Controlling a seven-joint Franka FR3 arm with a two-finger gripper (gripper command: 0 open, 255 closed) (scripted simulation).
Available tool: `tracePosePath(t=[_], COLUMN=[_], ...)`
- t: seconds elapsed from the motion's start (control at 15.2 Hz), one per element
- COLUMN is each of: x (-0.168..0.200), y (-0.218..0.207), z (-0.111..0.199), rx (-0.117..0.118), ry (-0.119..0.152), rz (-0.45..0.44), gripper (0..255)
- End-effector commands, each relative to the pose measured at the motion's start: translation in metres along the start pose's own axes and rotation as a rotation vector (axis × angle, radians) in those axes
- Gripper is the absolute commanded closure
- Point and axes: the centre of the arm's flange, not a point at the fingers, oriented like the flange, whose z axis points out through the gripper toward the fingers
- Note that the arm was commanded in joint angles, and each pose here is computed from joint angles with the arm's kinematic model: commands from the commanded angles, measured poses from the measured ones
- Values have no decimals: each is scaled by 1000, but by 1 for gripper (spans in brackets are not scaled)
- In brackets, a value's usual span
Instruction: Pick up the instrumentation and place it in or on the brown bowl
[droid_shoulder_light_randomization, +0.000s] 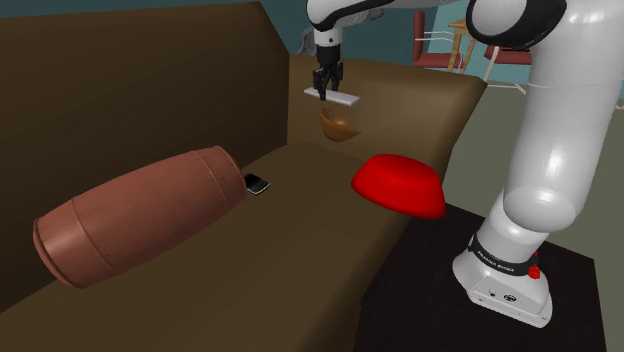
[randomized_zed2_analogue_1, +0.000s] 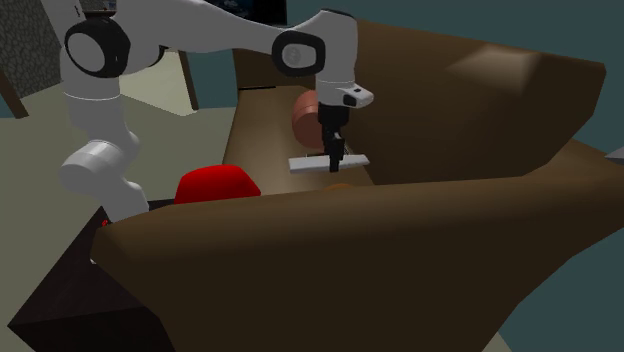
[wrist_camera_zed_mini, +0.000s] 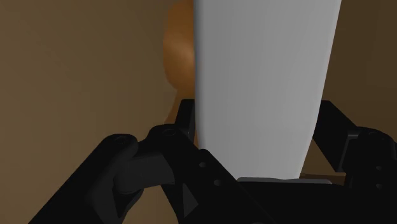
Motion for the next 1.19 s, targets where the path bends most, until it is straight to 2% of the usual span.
tracePosePath(t=[0.0, 0.33, 1.12], x=[-8, -32, -31], y=[26, 95, 93], z=[0, 1, 65], rx=[0, 0, 0], ry=[0, 0, 0], rz=[-1, -1, -1], gripper=[255, 255, 255])
